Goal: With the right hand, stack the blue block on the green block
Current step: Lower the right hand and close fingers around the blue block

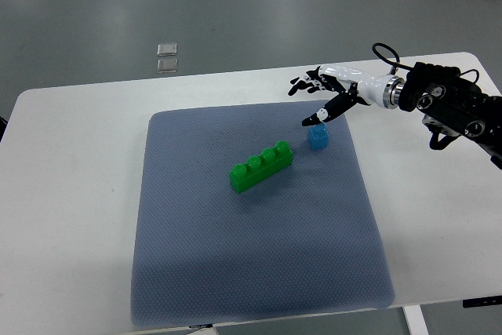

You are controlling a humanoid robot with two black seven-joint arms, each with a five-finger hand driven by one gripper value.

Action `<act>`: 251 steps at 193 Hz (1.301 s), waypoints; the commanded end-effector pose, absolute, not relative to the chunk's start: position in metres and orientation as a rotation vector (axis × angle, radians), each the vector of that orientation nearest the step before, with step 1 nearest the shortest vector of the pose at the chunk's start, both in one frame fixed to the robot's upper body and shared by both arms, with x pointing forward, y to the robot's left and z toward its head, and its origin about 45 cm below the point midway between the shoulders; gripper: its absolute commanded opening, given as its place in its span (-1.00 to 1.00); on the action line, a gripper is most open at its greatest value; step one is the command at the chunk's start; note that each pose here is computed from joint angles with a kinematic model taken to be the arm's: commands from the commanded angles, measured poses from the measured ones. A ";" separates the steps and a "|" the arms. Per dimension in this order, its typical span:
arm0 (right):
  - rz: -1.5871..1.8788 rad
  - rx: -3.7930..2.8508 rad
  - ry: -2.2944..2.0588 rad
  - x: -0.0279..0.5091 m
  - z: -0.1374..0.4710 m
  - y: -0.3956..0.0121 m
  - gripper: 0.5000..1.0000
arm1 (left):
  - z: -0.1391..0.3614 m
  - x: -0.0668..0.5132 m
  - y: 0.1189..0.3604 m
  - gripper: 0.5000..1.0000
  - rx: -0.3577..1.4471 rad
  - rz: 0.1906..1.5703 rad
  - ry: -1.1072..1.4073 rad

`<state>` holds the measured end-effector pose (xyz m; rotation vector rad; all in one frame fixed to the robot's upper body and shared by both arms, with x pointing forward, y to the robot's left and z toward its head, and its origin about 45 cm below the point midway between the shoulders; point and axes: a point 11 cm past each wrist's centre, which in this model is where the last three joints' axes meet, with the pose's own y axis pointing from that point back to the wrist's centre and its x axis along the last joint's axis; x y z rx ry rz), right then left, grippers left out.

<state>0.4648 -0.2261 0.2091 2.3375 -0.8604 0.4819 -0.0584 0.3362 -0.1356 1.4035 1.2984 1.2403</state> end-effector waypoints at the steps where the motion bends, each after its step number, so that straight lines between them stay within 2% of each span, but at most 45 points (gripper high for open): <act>1: 0.610 2.239 -0.749 0.462 0.209 -0.232 0.70 | -0.136 -0.058 0.336 1.00 1.402 1.240 1.299; 82: 0.866 2.003 -0.580 0.459 0.190 -0.230 0.69 | -0.136 -0.058 0.336 1.00 1.404 1.241 1.298; 145: 0.902 1.954 -0.588 0.458 0.179 -0.227 0.62 | -0.136 -0.058 0.336 1.00 1.404 1.241 1.298; 166: 0.904 1.941 -0.576 0.457 0.176 -0.230 0.43 | -0.136 -0.058 0.336 1.00 1.402 1.240 1.299; 171: 0.905 1.937 -0.569 0.456 0.175 -0.230 0.33 | -0.136 -0.058 0.336 1.00 1.404 1.241 1.298; 190: 0.917 1.924 -0.564 0.456 0.174 -0.231 0.22 | -0.136 -0.058 0.336 1.00 1.404 1.241 1.298; 225: 0.918 1.920 -0.559 0.455 0.174 -0.233 0.19 | -0.136 -0.058 0.336 1.00 1.402 1.240 1.299; 234: 0.921 1.916 -0.560 0.456 0.175 -0.234 0.07 | -0.136 -0.058 0.336 1.00 1.402 1.241 1.297; 251: 0.922 1.916 -0.561 0.457 0.176 -0.235 0.04 | -0.136 -0.058 0.336 1.00 1.404 1.241 1.298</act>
